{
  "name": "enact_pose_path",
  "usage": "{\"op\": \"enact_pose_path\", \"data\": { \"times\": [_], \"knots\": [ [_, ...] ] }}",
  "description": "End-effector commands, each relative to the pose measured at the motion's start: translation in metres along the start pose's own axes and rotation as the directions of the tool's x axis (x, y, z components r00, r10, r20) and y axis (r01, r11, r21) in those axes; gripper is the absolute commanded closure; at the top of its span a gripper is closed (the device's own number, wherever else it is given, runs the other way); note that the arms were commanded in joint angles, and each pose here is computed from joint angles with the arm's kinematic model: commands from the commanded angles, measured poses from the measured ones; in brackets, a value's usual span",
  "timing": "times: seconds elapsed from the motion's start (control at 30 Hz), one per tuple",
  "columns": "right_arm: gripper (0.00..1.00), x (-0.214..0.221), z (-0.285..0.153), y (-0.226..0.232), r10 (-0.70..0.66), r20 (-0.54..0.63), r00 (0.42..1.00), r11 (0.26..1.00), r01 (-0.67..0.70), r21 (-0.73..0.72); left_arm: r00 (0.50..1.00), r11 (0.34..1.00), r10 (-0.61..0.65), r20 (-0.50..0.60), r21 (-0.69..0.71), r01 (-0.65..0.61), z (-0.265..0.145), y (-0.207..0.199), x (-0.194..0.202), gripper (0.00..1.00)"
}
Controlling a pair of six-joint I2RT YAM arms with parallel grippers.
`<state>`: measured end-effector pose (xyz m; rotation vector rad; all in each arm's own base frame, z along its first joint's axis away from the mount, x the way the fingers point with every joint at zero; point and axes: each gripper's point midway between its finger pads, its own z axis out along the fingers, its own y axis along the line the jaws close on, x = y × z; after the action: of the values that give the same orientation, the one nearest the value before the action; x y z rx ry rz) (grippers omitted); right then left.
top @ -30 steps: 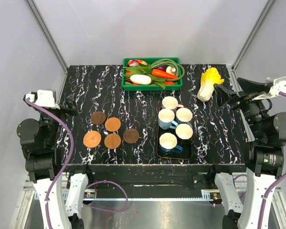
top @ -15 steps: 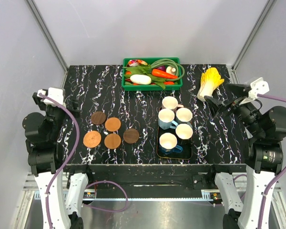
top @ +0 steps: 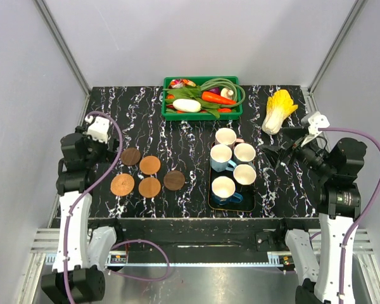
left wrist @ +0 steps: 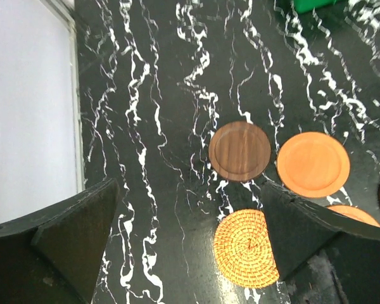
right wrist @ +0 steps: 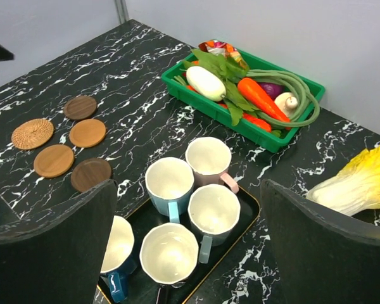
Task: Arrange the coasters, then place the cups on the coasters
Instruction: Move the coaster to the center of the board.
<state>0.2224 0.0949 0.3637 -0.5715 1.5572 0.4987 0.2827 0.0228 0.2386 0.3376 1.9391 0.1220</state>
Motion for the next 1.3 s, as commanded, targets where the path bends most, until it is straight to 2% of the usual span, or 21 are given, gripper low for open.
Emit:
{"op": "enact_pose_path", "data": {
  "times": [0.0,0.13,0.33,0.73,1.03,1.27],
  "knots": [
    [0.0,0.0,0.002,0.012,-0.02,0.023,1.0,0.997,0.022,-0.075,0.998,0.996,0.068,0.01,-0.059,-0.067,0.023,0.014,0.003,0.01],
    [0.0,0.005,0.005,0.01,-0.008,0.014,1.0,0.996,0.009,-0.084,0.994,0.992,0.083,-0.065,-0.089,-0.089,0.052,0.021,0.019,0.01],
    [0.0,0.012,0.008,0.008,0.0,0.002,1.0,0.996,0.0,-0.087,0.979,0.99,0.119,-0.164,-0.051,-0.129,0.087,0.012,0.038,0.01],
    [0.0,0.013,0.009,0.011,0.014,0.012,1.0,0.995,-0.013,-0.102,0.93,0.971,0.179,-0.32,-0.092,-0.219,0.132,0.021,0.072,0.01],
    [0.0,0.016,0.01,0.011,0.023,0.01,1.0,0.994,-0.022,-0.107,0.914,0.969,0.181,-0.362,-0.09,-0.228,0.155,0.02,0.083,0.01],
    [0.0,0.018,0.011,0.011,0.025,0.007,1.0,0.993,-0.024,-0.115,0.905,0.971,0.203,-0.375,-0.042,-0.235,0.17,0.003,0.09,0.01]
  ]
}}
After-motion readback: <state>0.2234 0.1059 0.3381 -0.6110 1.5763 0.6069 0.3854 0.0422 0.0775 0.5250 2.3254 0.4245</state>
